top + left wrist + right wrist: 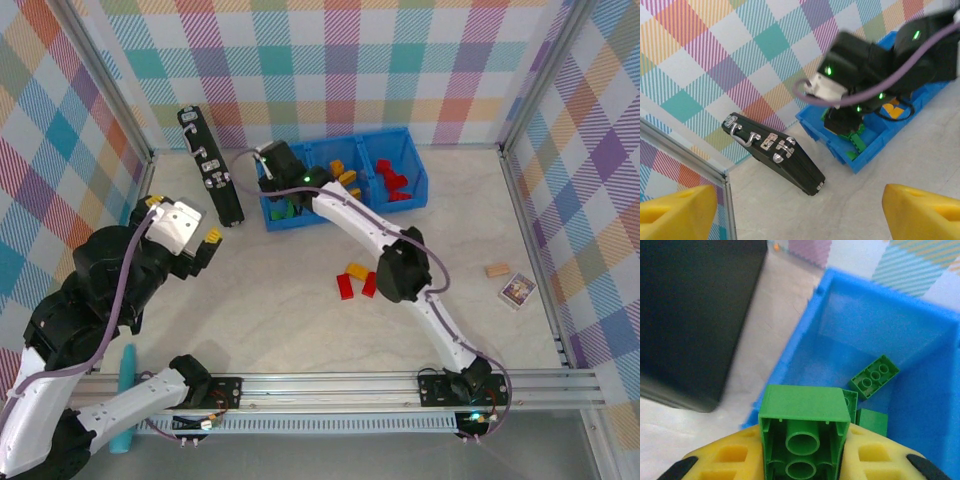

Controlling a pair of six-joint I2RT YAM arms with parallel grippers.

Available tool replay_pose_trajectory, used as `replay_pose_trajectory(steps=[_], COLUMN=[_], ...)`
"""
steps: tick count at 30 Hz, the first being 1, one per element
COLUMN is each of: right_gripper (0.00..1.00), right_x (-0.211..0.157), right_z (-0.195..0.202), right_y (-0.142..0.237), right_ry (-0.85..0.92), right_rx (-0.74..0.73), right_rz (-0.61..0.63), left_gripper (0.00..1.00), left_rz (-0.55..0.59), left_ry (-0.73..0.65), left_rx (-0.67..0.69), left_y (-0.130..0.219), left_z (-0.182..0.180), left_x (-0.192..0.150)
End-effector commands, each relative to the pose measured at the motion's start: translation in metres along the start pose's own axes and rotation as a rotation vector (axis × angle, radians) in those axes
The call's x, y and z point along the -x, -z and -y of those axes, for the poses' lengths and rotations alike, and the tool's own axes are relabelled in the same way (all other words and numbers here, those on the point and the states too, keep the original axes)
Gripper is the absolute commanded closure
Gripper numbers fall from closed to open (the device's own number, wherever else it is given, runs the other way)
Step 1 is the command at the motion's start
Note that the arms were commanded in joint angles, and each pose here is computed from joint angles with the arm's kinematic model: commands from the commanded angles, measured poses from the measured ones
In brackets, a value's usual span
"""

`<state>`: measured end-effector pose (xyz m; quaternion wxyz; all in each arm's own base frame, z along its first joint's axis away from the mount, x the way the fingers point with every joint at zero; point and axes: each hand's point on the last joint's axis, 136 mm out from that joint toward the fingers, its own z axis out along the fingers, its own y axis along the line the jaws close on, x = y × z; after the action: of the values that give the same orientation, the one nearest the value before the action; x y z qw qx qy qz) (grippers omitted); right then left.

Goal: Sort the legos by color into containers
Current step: Place the lego in the container.

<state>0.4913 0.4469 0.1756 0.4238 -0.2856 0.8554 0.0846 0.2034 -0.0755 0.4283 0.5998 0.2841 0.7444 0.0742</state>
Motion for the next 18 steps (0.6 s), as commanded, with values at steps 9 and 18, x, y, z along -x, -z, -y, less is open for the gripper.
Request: replay_pose_trajectory(steps=[9, 18], right_gripper=[0.62, 0.42], right_x=[-0.034, -0.023], right_z=[0.044, 0.03], right_y=[-0.062, -0.009], right_ry=[-0.04, -0.073], right_rx=[-0.048, -0.008], right_rz=[-0.029, -0.007], left_gripper=[0.15, 0.15], left_rz=[-0.032, -0.047], left_ry=[0.016, 0.008], left_rx=[-0.012, -0.023], left_y=[-0.004, -0.016], left_z=[0.003, 0.01], left_x=[0.0, 0.002])
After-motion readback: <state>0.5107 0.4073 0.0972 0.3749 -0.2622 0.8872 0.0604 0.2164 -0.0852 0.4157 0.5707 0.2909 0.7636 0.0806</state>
